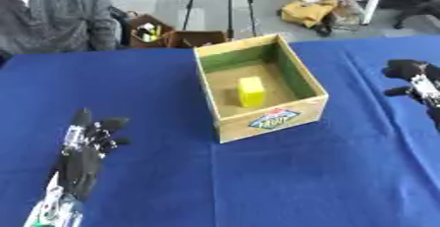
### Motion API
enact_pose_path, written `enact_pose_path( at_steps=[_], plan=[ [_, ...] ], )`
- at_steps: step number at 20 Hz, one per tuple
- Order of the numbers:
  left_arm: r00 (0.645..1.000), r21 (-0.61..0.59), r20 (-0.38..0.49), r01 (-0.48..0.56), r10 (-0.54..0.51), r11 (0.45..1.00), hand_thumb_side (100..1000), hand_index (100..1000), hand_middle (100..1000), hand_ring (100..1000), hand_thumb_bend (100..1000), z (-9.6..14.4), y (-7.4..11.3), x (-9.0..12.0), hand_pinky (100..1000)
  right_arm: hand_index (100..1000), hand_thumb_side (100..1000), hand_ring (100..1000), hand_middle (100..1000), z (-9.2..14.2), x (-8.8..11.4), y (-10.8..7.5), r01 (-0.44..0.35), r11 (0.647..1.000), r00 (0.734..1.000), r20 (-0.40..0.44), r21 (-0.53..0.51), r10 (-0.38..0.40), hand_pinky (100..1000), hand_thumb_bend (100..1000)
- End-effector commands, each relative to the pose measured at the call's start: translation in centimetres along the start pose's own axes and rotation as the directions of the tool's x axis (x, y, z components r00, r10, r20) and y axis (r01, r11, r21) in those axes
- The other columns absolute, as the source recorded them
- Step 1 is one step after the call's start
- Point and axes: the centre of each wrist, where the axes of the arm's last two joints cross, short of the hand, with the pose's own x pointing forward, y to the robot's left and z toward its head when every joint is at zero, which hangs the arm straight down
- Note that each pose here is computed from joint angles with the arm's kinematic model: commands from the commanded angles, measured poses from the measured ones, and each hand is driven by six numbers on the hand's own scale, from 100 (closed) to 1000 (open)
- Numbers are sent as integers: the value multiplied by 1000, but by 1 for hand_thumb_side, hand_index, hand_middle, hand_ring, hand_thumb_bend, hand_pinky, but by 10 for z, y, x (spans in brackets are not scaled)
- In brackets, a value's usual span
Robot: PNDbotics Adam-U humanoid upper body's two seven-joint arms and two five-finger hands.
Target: Pick up objects on the table and place them in the box.
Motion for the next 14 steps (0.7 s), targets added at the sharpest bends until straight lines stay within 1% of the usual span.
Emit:
enact_pose_path(
  at_steps=[1, 4, 5, 8, 14],
  plan=[
    [999, 11, 24, 26, -26, 1000, 1000, 657, 706, 868, 418, -1, 7, 9, 729, 832, 837, 856, 718, 1, 13, -3, 31, 999, 998, 47, -25, -30, 691, 100],
    [999, 11, 24, 26, -26, 1000, 1000, 657, 706, 868, 418, -1, 7, 9, 729, 832, 837, 856, 718, 2, 14, -3, 35, 999, 998, 46, -27, -34, 691, 100],
    [999, 14, 24, 25, -25, 1000, 1000, 657, 706, 868, 413, -1, 7, 9, 729, 826, 848, 831, 688, 4, 11, -2, 45, 998, 999, 32, -34, -44, 675, 100],
    [1000, 19, 19, 23, -23, 1000, 1000, 657, 706, 867, 413, 1, 7, 7, 729, 824, 851, 826, 682, 17, 1, 5, 91, 994, 996, -1, -53, -91, 673, 100],
    [1000, 22, 12, 19, -19, 1000, 1000, 657, 706, 867, 409, 3, 7, 5, 729, 818, 854, 811, 662, 24, -2, 10, 117, 991, 993, -11, -72, -118, 668, 100]
  ],
)
